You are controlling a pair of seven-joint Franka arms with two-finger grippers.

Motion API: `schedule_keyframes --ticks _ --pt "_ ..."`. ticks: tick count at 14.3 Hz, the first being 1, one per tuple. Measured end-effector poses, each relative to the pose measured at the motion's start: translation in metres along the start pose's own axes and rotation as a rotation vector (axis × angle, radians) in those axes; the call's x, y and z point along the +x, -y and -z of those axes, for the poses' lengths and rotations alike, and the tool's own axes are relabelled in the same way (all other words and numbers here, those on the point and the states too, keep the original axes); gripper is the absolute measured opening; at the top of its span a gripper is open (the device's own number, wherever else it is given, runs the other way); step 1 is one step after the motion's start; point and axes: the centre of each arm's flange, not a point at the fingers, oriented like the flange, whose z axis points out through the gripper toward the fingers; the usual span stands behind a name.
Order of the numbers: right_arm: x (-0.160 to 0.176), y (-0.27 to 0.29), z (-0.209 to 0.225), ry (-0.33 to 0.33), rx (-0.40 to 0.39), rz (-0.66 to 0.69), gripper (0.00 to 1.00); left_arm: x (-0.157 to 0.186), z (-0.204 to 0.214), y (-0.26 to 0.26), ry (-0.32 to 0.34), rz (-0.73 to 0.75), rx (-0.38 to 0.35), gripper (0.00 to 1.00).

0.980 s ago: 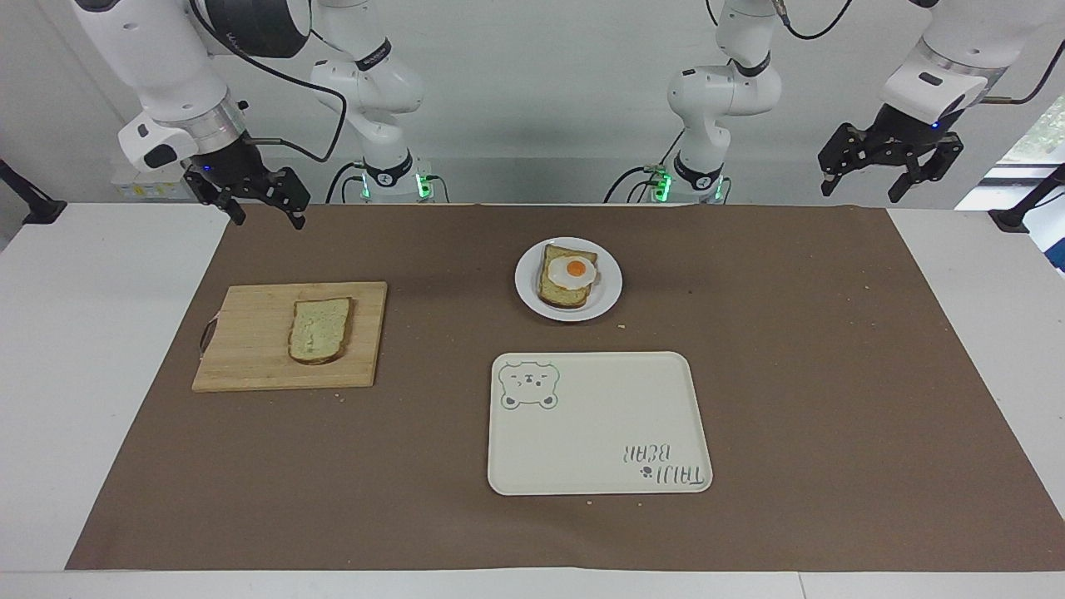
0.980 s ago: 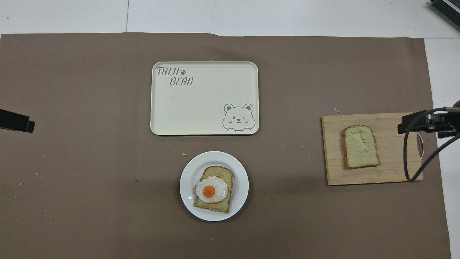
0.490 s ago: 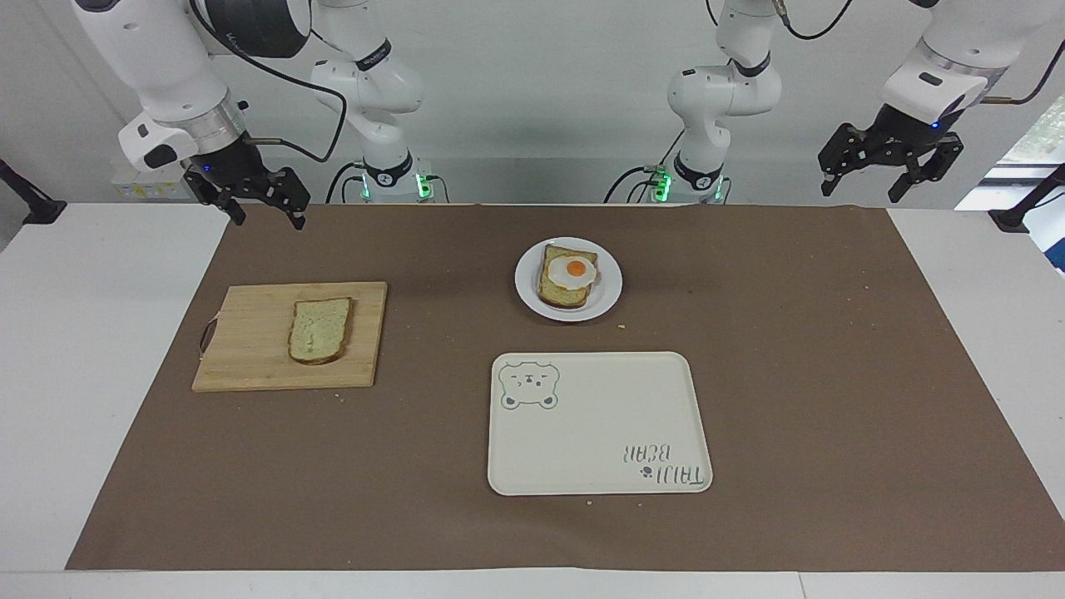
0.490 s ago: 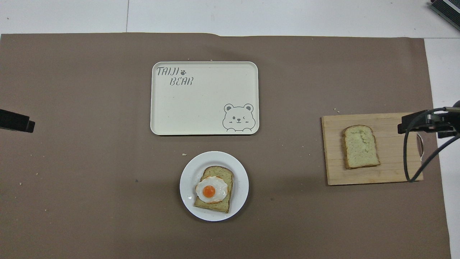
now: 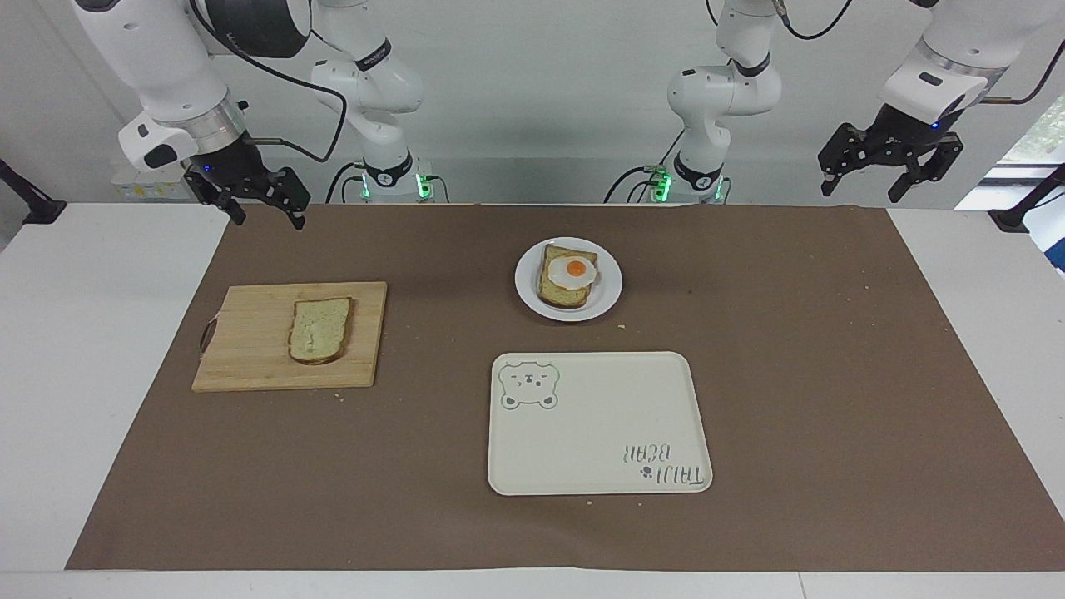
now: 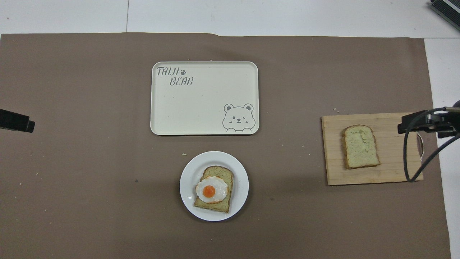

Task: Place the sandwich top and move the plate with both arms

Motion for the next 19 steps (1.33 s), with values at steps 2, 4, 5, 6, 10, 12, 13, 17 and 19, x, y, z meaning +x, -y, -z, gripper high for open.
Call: schedule_keyframes --ticks 2,4,5,6,10,12,13,17,19 --pt "0.0 0.0 0.0 0.0 0.0 0.0 1.0 0.0 0.0 0.0 0.0 0.0 0.0 1.0" --pt "0.0 0.0 0.0 0.0 0.0 0.0 1.0 0.0 0.0 0.0 0.0 0.0 0.0 1.0" --pt "0.0 0.0 0.0 0.0 0.0 0.0 1.0 0.0 0.0 0.0 0.0 0.0 0.0 1.0" --pt "0.0 0.0 0.0 0.0 0.0 0.0 1.0 0.0 0.0 0.0 0.0 0.0 0.0 1.0" --pt "0.0 0.0 0.0 0.0 0.0 0.0 1.0 0.0 0.0 0.0 0.0 0.0 0.0 1.0" --pt "0.0 0.0 0.0 0.0 0.0 0.0 1.0 0.0 0.0 0.0 0.0 0.0 0.0 1.0" --pt "0.0 0.0 0.0 0.0 0.0 0.0 1.0 0.0 0.0 0.0 0.0 0.0 0.0 1.0" --pt "0.003 0.005 -0.004 -0.033 0.001 0.008 1.0 0.0 0.0 0.0 0.0 0.0 0.0 1.0" --pt "0.005 0.005 -0.014 -0.061 0.002 0.007 1.0 0.0 0.0 0.0 0.0 0.0 0.0 1.0"
